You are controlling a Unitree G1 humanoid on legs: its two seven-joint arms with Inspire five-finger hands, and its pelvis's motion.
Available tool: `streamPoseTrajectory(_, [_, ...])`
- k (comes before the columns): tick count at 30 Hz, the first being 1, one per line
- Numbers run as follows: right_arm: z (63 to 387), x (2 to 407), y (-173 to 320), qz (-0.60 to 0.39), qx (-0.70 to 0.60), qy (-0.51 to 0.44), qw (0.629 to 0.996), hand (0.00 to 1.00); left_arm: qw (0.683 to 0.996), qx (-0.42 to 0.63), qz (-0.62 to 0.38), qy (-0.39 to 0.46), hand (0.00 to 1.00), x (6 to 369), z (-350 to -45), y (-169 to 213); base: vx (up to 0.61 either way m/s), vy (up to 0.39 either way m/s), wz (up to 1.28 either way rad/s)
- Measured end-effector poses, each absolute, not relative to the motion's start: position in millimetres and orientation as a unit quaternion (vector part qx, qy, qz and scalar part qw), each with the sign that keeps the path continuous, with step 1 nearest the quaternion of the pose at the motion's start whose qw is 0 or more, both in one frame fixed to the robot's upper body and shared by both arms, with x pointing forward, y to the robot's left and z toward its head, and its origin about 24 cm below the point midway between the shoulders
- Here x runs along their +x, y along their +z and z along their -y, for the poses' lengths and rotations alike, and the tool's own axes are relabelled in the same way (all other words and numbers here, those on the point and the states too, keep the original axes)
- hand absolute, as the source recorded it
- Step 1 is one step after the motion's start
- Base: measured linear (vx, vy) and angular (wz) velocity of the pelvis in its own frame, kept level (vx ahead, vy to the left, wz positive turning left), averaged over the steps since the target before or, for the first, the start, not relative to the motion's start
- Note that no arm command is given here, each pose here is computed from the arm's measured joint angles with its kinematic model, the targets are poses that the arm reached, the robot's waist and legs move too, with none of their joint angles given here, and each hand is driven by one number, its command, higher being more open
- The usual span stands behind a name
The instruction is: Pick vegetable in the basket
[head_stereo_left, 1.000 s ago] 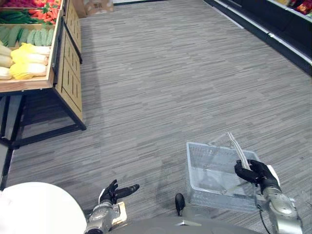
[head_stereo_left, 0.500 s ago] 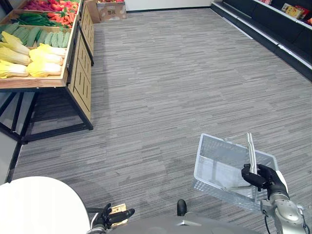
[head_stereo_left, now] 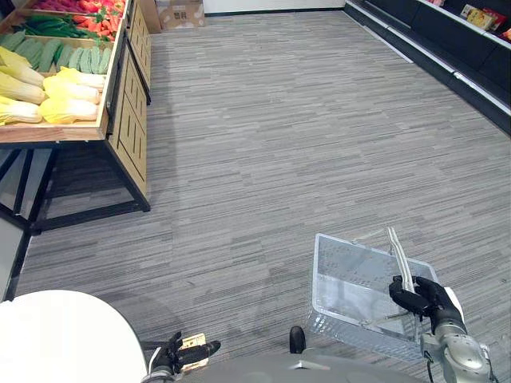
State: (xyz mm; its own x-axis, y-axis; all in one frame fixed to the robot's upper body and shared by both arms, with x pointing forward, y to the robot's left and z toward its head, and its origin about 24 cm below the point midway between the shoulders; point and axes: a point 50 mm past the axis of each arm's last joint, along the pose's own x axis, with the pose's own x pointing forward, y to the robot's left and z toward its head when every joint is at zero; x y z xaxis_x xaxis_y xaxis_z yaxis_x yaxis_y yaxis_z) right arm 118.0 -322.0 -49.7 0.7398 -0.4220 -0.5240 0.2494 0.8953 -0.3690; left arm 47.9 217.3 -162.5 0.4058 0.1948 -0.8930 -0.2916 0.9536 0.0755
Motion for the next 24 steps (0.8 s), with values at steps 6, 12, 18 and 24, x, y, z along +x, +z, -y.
streamPoseTrajectory(6, [318.3,133.5,-45.6,-0.292,-0.138,-0.176,0.930,0.00,0.837,-0.043,-0.525,0.149,1.00,46.1,-220.6,-161.9,-0.01,0.011,-0.23])
streamPoseTrajectory(12, [314.2,148.8,-40.9,-0.271,-0.139,-0.178,0.936,0.00,0.836,-0.048,-0.523,0.160,1.00,45.3,-223.0,-161.3,-0.09,0.025,-0.17])
streamPoseTrajectory(18, [303.3,138.8,-51.9,-0.286,-0.116,-0.187,0.933,0.00,0.835,-0.043,-0.520,0.173,1.00,45.9,-230.4,-159.7,-0.06,0.027,0.45])
streamPoseTrajectory(24, [293.1,128.6,-57.8,-0.295,-0.093,-0.192,0.931,0.00,0.836,-0.029,-0.518,0.177,1.00,53.9,-238.4,-157.6,0.11,-0.019,0.49])
